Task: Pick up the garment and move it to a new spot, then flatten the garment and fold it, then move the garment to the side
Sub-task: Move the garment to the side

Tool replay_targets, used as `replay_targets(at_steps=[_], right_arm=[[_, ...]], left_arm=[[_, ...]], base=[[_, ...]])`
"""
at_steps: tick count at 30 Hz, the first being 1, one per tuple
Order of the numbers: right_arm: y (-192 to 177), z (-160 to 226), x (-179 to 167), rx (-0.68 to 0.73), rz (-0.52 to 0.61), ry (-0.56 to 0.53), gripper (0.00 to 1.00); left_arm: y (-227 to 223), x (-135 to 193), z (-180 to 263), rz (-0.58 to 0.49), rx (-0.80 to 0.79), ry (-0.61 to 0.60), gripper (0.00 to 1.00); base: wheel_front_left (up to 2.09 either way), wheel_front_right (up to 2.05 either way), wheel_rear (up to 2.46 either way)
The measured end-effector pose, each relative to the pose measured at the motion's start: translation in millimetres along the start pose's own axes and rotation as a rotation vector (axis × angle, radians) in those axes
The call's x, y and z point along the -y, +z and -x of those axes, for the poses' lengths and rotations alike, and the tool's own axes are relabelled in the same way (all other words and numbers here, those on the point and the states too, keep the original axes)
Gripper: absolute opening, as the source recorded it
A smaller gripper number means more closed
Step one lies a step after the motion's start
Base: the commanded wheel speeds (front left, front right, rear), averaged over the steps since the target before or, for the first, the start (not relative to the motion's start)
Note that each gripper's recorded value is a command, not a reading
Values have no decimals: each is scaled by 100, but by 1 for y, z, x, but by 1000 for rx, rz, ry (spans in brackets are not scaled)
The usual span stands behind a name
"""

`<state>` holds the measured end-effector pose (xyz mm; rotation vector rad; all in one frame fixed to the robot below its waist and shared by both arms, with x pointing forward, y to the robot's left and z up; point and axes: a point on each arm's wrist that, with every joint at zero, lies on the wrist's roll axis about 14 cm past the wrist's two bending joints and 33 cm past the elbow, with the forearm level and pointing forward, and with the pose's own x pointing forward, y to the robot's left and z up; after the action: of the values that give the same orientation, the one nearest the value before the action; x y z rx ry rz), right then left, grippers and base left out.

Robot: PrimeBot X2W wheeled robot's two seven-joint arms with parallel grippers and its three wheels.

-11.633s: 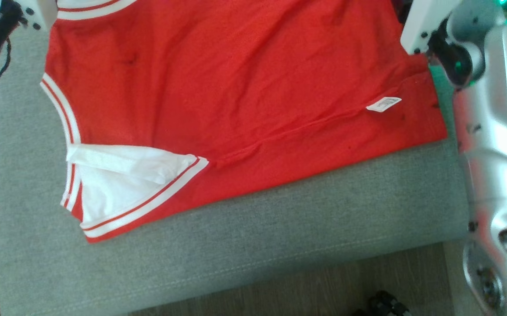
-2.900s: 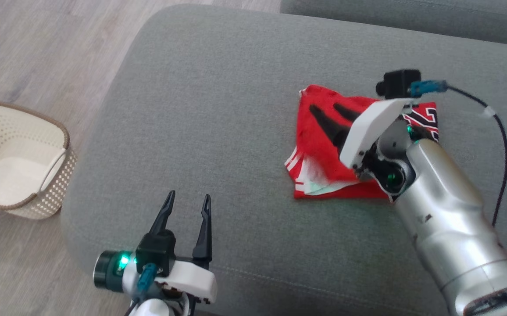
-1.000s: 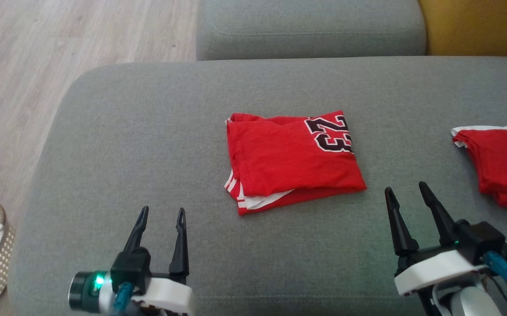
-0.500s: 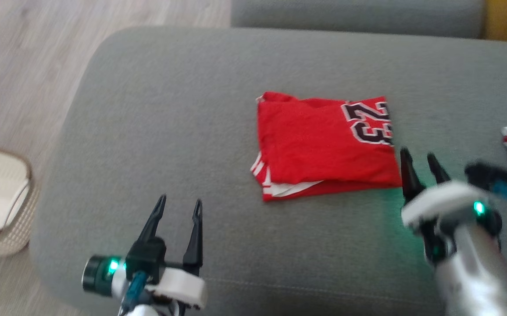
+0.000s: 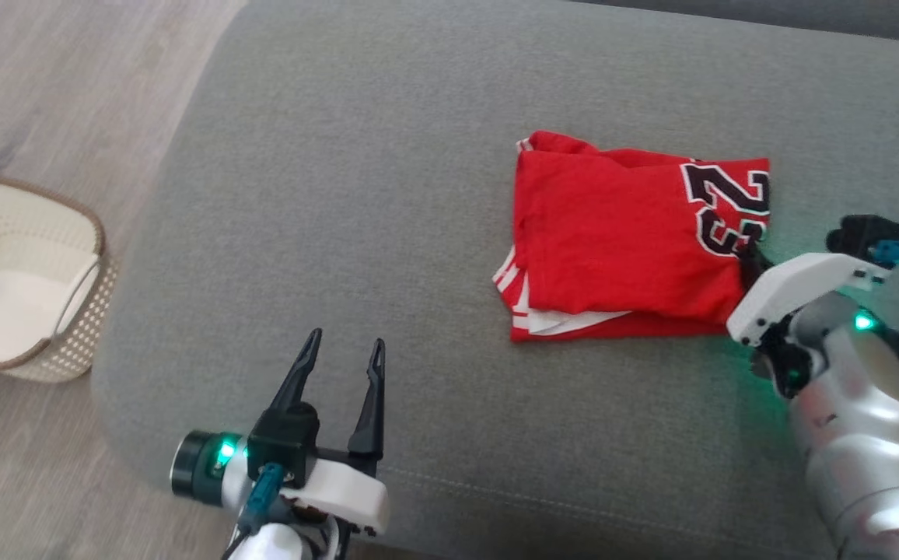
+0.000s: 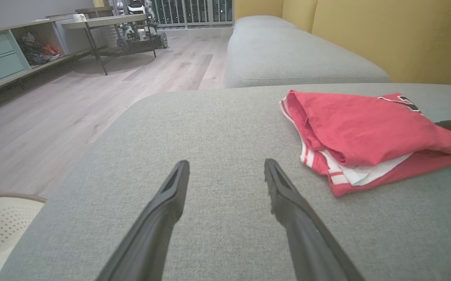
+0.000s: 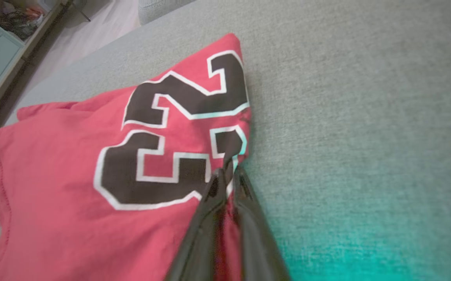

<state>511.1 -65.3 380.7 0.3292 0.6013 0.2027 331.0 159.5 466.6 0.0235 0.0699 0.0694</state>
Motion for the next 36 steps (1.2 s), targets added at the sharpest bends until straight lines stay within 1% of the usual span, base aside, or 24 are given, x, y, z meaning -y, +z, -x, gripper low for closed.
replay_targets(at_steps=[3,8,14,17,18,19,20,25,30,31,32,33,34,36], right_arm=[[2,4,-1,32,-2,3,0],[14,15,10,90,5,-16,0],[64,40,48,225,54,-77,0],[95,56,68,278,121,-109,0],[95,56,68,278,121,-109,0],[102,62,75,282,147,-122,0],[116,74,89,291,182,-151,0],[160,123,147,346,247,-288,0],[185,164,198,343,249,-429,0],[185,164,198,343,249,-429,0],[188,170,205,340,250,-453,0],[190,175,212,340,255,-477,26],[192,179,217,342,258,-498,100],[191,185,226,338,273,-538,100]], left_arm=[[2,5,-3,4,7,-17,100],[6,16,-9,8,23,-51,100],[9,39,-20,11,36,-128,100],[10,51,-24,10,42,-169,100],[10,51,-24,10,42,-169,100],[11,56,-25,7,45,-183,100],[13,64,-28,11,52,-208,100],[16,84,-33,14,64,-273,100],[15,96,-34,21,61,-315,100],[15,96,-34,21,61,-315,100],[14,97,-34,22,58,-317,100],[13,98,-34,23,57,-321,100],[13,98,-34,24,55,-325,100],[13,96,-33,23,54,-319,100]], base=[[0,0,0],[0,0,0],[0,0,0],[0,0,0],[0,0,0],[0,0,0],[0,0,0],[0,0,0],[0,0,0],[0,0,0],[0,0,0],[0,0,0],[0,0,0],[0,0,0]])
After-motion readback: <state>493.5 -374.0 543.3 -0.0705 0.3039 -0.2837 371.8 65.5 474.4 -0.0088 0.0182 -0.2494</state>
